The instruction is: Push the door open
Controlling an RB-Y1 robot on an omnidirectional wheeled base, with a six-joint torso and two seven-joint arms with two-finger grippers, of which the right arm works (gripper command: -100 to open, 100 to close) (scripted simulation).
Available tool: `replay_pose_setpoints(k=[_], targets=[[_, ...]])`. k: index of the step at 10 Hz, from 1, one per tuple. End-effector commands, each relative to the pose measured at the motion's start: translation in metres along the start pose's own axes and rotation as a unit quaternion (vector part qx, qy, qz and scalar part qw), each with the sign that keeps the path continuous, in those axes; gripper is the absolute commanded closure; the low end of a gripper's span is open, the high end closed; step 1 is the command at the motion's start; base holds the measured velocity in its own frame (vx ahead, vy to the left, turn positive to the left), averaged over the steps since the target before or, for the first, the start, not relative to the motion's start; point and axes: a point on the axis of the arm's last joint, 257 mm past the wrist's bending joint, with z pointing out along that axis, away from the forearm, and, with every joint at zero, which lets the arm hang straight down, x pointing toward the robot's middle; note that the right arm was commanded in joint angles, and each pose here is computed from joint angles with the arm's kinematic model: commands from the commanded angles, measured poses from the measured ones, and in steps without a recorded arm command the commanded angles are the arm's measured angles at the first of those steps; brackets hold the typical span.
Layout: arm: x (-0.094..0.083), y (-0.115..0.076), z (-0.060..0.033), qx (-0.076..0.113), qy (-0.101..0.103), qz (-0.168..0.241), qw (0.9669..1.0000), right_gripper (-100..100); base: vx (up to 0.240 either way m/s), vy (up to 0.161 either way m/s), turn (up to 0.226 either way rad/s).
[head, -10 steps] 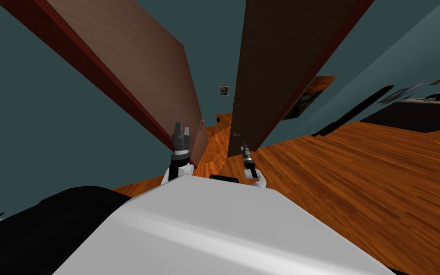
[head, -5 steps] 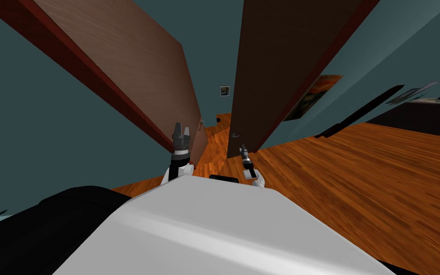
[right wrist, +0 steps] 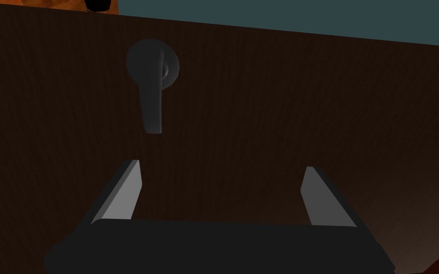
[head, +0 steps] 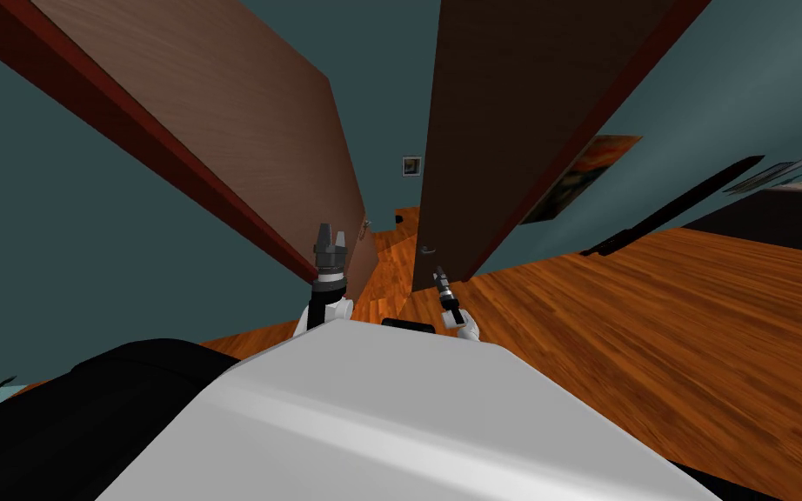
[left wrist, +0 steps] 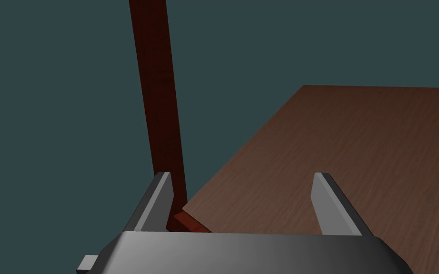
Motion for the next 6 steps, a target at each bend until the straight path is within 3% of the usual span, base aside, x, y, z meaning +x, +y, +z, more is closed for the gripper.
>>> replay_pose_setpoints(k=[1, 6], targets=[[0.004, -0.011, -0.0007, 0.014, 0.007, 0.005, 0.9999, -100, 0.129, -0.087, 0.044], [0.014, -0.035, -0.0048, 0.040, 0.021, 0.014, 0.9989, -100, 0.085, -0.059, 0.026]])
